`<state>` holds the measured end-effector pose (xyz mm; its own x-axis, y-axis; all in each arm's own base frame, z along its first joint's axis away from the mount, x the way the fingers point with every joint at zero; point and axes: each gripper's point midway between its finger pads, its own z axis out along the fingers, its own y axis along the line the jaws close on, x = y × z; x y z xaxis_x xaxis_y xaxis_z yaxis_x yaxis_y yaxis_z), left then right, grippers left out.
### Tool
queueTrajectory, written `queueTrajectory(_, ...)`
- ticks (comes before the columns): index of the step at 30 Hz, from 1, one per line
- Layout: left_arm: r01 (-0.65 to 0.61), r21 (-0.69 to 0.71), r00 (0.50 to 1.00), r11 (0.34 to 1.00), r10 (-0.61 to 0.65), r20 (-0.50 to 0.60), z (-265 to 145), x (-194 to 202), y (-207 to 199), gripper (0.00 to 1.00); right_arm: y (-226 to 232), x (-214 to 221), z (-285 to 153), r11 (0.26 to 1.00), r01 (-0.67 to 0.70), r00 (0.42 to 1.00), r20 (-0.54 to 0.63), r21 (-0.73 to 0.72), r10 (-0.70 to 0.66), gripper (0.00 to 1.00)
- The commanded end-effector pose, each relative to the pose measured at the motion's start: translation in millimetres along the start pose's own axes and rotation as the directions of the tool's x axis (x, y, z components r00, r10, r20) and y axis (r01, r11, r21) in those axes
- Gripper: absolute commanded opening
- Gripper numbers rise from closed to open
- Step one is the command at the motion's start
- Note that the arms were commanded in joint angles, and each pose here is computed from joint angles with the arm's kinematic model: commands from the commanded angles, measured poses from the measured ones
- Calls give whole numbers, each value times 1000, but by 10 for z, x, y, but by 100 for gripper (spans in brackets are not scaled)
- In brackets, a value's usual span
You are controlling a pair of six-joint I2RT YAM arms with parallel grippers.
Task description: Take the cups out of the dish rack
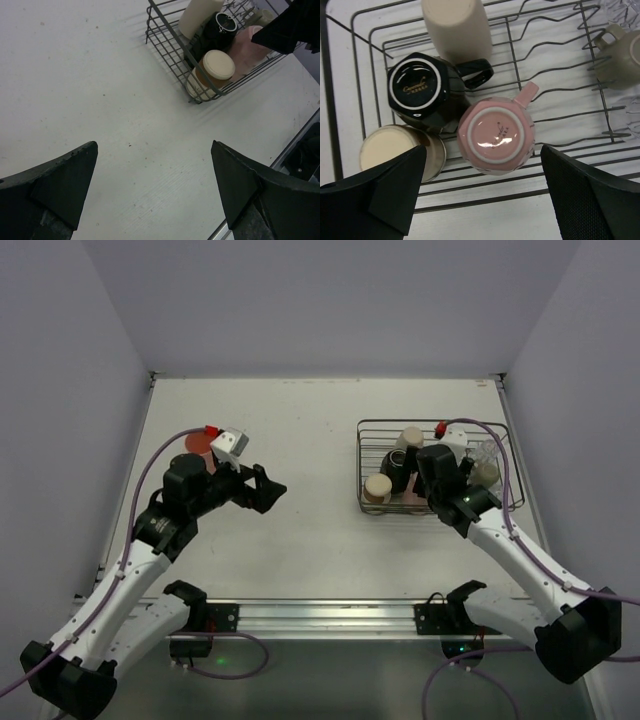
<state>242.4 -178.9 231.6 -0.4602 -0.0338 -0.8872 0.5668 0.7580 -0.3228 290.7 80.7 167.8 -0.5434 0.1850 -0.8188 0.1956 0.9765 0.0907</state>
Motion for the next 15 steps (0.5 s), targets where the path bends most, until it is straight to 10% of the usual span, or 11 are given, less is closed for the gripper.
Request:
queueTrajectory(1,-66,72,994,995,59,95,-37,-224,-145,100,-169,72,87,996,-24,999,-22,85,26,99)
queueTrajectory(15,-59,51,994,997,54,91,-56,-177,-107,100,-147,223,474,987,45,992,-127,157,-26,77)
